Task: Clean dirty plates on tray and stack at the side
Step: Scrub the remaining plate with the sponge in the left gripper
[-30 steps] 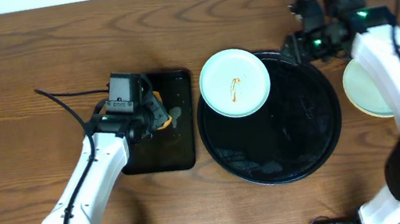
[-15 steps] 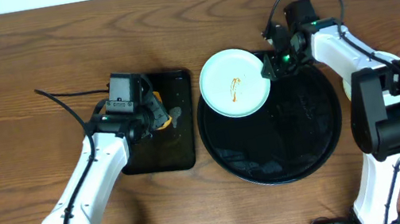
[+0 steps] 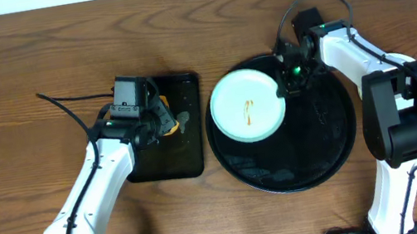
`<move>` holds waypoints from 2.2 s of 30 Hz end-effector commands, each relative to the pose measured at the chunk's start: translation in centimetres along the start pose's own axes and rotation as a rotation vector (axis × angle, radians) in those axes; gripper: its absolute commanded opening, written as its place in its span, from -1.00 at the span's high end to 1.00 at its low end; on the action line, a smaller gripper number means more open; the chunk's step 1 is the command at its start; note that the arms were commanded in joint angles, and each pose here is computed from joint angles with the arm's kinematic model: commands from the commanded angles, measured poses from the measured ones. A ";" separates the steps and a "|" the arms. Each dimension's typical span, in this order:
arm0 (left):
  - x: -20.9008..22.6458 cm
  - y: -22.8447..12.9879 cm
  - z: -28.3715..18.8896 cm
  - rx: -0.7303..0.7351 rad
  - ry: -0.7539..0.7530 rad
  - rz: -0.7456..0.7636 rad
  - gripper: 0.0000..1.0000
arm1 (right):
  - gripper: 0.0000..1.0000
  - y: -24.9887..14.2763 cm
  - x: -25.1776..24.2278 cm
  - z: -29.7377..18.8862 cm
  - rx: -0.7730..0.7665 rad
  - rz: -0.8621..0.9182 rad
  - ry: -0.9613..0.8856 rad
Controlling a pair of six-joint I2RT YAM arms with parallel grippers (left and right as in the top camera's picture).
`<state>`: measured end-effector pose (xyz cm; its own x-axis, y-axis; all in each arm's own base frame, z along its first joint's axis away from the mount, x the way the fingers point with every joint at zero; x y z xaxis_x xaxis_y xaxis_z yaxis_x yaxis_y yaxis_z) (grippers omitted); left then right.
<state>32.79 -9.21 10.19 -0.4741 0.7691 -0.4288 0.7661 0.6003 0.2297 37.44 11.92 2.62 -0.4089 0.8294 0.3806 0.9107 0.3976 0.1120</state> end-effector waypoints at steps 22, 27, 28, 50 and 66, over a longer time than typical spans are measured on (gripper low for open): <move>-13.5 -13.3 5.2 0.160 -0.369 0.297 0.85 | 0.98 -3.6 1.0 -1.8 0.163 0.039 -0.138; -14.8 -15.9 7.2 0.208 -0.406 0.216 0.85 | 0.98 -3.7 1.2 -1.8 0.167 0.035 -0.137; -15.2 -16.4 7.5 0.219 -0.424 0.212 0.85 | 0.98 -3.7 1.2 -1.7 0.167 0.034 -0.137; -8.8 -19.6 10.0 0.405 -0.169 0.214 0.85 | 0.97 -3.7 1.3 -1.7 0.171 0.034 -0.136; -10.9 -9.5 7.0 0.117 -0.246 0.247 0.85 | 0.98 -3.9 1.4 -1.8 0.180 0.037 -0.135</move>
<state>32.04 -25.55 3.42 -0.2347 0.8021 -0.5492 0.9124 0.3766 0.1601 33.34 10.61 3.45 -0.3946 0.8818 0.2582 0.8993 0.4283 -0.0883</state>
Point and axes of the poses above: each gripper's point midway between its finger pads, its own z axis out along the fingers, its own x axis along the line the jaws close on, y = z × x, the point moved 2 cm from there along -z, back along the fingers, and after that the axes turned 15 degrees about -z, right-handed, at the moved point
